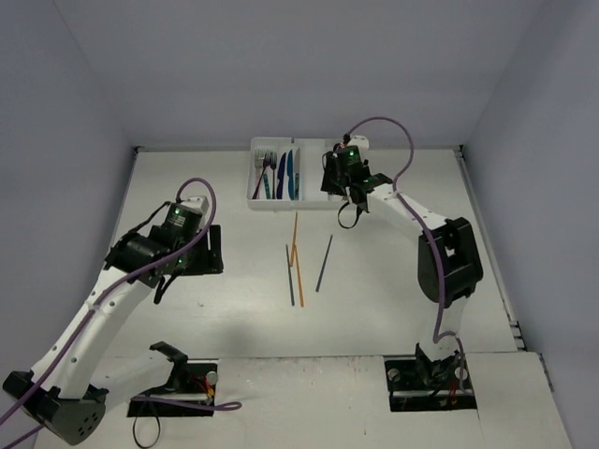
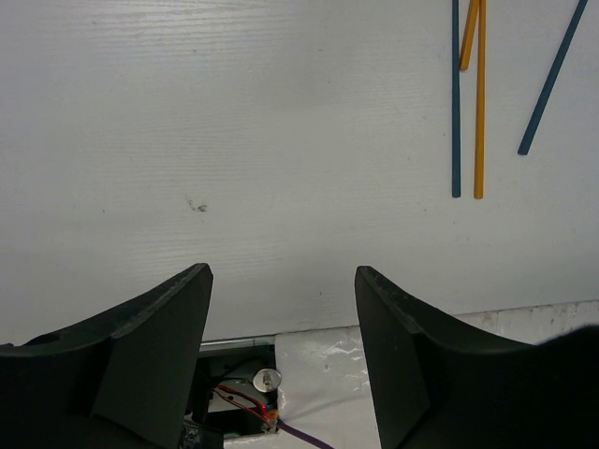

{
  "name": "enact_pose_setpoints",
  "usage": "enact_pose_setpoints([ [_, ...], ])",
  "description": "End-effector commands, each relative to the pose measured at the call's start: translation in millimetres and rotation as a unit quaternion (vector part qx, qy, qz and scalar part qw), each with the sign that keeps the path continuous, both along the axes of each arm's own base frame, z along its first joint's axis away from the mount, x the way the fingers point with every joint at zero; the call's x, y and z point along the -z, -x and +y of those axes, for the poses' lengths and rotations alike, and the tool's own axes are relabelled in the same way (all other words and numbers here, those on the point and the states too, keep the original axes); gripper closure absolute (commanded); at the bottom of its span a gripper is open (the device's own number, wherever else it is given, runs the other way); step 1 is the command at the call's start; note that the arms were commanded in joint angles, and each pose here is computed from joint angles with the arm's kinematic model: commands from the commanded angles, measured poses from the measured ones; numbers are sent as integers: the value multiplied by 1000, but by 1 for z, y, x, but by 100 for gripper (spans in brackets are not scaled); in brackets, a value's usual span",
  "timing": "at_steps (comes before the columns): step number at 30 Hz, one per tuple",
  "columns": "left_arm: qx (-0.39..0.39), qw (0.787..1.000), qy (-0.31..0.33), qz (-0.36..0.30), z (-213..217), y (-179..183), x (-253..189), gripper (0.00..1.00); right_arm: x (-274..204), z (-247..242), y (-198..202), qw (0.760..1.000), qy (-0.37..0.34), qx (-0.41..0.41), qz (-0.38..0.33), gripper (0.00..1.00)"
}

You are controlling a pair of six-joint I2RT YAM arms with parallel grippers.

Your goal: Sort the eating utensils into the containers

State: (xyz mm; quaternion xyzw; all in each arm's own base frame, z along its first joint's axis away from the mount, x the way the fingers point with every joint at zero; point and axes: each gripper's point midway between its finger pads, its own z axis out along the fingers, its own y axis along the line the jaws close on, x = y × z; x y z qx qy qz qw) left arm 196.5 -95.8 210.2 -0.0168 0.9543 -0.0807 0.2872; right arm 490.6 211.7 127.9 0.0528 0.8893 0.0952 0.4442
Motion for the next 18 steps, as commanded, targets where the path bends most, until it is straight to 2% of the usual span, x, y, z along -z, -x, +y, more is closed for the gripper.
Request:
enact_pose_setpoints([
  [1,-8,1000,-6,-30,1,-18,-14,41,17,-41,59,996,21,69,47,49],
  [7,-5,1000,-1,-25,-8,-28,-6,41,58,-40,124,990,4,77,119,53],
  [18,-10,1000,-12,-3,-11,-37,9,41,96,-11,159,983,-7,78,169,52],
])
